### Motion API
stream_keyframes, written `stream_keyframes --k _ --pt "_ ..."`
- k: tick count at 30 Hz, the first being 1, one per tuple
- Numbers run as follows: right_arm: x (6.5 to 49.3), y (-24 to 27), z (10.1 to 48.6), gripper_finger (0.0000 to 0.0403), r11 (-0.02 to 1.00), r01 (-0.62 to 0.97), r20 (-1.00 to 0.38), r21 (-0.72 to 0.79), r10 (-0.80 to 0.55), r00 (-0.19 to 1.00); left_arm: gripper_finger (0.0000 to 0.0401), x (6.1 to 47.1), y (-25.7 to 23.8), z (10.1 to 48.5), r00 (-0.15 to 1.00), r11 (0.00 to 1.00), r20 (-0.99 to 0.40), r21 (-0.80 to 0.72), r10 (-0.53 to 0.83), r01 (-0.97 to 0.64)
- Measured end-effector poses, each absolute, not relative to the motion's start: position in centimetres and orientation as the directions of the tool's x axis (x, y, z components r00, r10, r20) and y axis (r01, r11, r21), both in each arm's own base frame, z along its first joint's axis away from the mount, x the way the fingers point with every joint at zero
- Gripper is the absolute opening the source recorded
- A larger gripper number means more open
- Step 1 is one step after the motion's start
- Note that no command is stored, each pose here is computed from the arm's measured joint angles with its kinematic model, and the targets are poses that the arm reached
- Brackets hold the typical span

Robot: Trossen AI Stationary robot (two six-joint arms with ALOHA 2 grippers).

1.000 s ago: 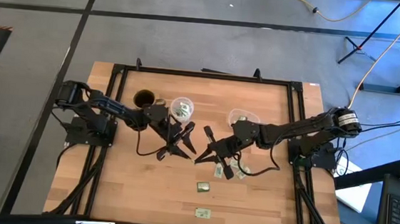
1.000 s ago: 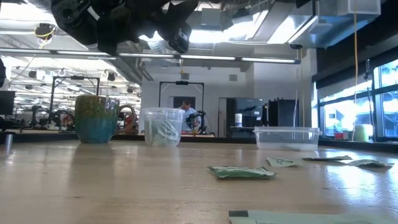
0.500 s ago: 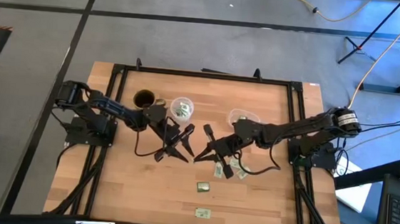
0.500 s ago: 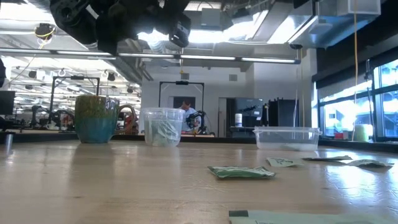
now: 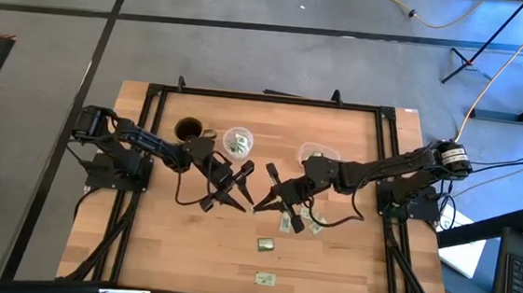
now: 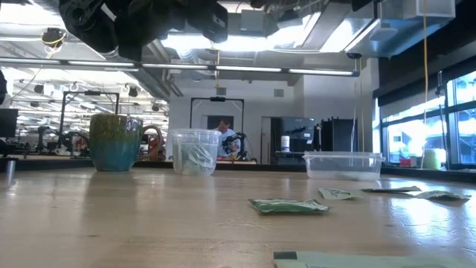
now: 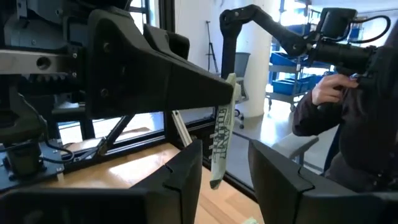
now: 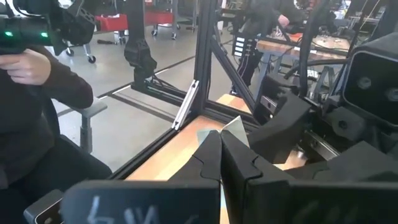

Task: Pick and place items into bin
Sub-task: Put the white stevia packet into the left transparent bin

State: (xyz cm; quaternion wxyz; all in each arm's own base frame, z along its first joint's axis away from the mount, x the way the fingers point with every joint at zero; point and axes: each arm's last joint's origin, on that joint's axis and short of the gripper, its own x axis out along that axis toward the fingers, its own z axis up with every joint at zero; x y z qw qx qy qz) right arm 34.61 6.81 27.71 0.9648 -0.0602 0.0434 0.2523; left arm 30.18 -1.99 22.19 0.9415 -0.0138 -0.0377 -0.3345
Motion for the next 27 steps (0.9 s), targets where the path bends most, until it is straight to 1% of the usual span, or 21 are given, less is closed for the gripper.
stream_keyframes --k 2,5,12,13,18,21,27 --pt "34.61 6.81 27.70 0.0000 0.866 -0.491 -0.115 -0.094 0.480 0.869 0.0116 30.18 -1.99 22.17 0.774 0.776 0.078 -0.003 -0.629 0.631" --pt "34.62 6.76 27.70 0.0000 0.867 -0.489 -0.115 -0.093 0.478 0.871 0.0092 30.18 -1.99 22.16 0.774 0.776 0.078 -0.003 -0.629 0.631" --pt "34.63 6.74 27.68 0.0000 0.871 -0.486 -0.116 -0.068 0.477 0.871 0.0013 30.18 -1.98 22.16 0.774 0.776 0.077 -0.003 -0.629 0.631" --pt "34.63 6.74 27.68 0.0000 0.871 -0.486 -0.116 -0.068 0.477 0.871 0.0007 30.18 -1.96 22.16 0.774 0.776 0.077 -0.003 -0.628 0.630" --pt "34.61 6.75 27.61 0.0009 0.871 -0.487 -0.124 -0.065 0.478 0.870 0.0003 30.19 -1.95 22.14 0.775 0.776 0.075 -0.010 -0.628 0.630" --pt "34.60 6.75 27.57 0.0030 0.874 -0.485 -0.129 -0.037 0.477 0.869 0.0003 30.13 -1.87 22.22 0.776 0.776 0.072 -0.033 -0.626 0.629" --pt "34.60 6.73 27.55 0.0070 0.878 -0.479 -0.131 0.015 0.476 0.869 0.0003 30.03 -1.58 22.53 0.781 0.782 0.083 -0.025 -0.619 0.622"
